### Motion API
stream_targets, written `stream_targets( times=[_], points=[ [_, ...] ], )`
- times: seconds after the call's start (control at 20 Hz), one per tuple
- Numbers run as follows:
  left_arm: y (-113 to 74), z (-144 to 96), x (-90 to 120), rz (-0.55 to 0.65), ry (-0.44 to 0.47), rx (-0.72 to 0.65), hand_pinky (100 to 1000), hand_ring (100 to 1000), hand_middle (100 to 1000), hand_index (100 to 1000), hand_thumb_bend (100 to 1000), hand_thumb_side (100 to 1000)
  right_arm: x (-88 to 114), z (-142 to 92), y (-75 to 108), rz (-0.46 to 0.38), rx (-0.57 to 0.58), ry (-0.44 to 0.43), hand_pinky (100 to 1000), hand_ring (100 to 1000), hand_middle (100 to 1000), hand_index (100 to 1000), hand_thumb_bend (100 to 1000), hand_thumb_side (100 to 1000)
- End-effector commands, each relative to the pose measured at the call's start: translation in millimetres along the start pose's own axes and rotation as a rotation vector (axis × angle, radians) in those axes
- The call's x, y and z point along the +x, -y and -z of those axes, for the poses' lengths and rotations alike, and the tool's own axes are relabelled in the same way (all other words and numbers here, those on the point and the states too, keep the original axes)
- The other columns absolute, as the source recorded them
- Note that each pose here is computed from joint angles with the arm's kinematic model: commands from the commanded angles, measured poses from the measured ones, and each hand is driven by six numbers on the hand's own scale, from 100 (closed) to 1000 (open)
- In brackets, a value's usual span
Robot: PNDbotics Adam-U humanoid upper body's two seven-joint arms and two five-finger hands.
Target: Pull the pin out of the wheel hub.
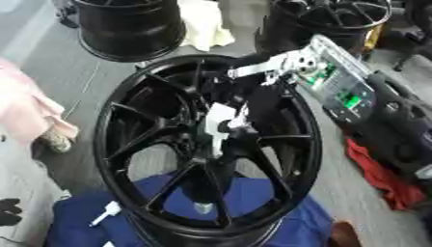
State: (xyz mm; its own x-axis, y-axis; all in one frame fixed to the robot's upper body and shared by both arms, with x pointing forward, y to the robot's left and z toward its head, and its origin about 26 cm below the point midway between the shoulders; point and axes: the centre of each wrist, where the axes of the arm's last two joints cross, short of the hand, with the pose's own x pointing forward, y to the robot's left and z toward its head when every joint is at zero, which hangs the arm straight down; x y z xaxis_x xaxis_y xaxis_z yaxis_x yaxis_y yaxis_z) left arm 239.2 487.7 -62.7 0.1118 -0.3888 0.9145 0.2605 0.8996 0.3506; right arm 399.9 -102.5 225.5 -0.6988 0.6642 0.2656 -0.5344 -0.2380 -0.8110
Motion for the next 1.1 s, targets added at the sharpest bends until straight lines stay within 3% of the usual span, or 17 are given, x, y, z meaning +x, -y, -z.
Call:
stream_targets(
  times=[0.05,0.5,0.7,0.75,0.9,1.05,1.1],
  points=[
    [-12.0,0.8,9.2,0.096,0.076,-0.086,738,652,621,784,278,772,0.9,-1.4,4.8,-0.024,-0.011,-0.010,787,793,805,941,354,439],
    [-11.8,1.0,9.1,0.097,0.077,-0.087,738,653,621,784,276,773,-1.0,6.8,-0.8,-0.020,0.005,-0.009,742,742,748,901,332,430],
    [-11.6,1.1,8.9,0.096,0.077,-0.088,738,653,621,784,276,774,0.5,6.2,0.5,-0.038,-0.006,-0.024,677,674,671,859,296,420],
    [-11.5,1.1,8.9,0.096,0.077,-0.088,738,653,621,784,276,774,1.0,5.5,1.1,-0.043,-0.014,-0.028,634,630,620,821,267,399],
    [-11.4,1.0,8.7,0.096,0.076,-0.088,738,654,621,784,276,774,2.6,2.7,3.1,-0.056,-0.050,-0.033,581,586,575,755,223,366],
    [-11.2,0.9,8.5,0.096,0.075,-0.089,738,654,622,784,274,775,4.7,0.1,5.0,-0.070,-0.087,-0.033,519,536,524,687,101,307],
    [-11.2,0.9,8.4,0.096,0.075,-0.089,738,654,622,784,274,775,5.5,-0.8,5.6,-0.075,-0.098,-0.032,511,529,516,678,100,297]
  ],
)
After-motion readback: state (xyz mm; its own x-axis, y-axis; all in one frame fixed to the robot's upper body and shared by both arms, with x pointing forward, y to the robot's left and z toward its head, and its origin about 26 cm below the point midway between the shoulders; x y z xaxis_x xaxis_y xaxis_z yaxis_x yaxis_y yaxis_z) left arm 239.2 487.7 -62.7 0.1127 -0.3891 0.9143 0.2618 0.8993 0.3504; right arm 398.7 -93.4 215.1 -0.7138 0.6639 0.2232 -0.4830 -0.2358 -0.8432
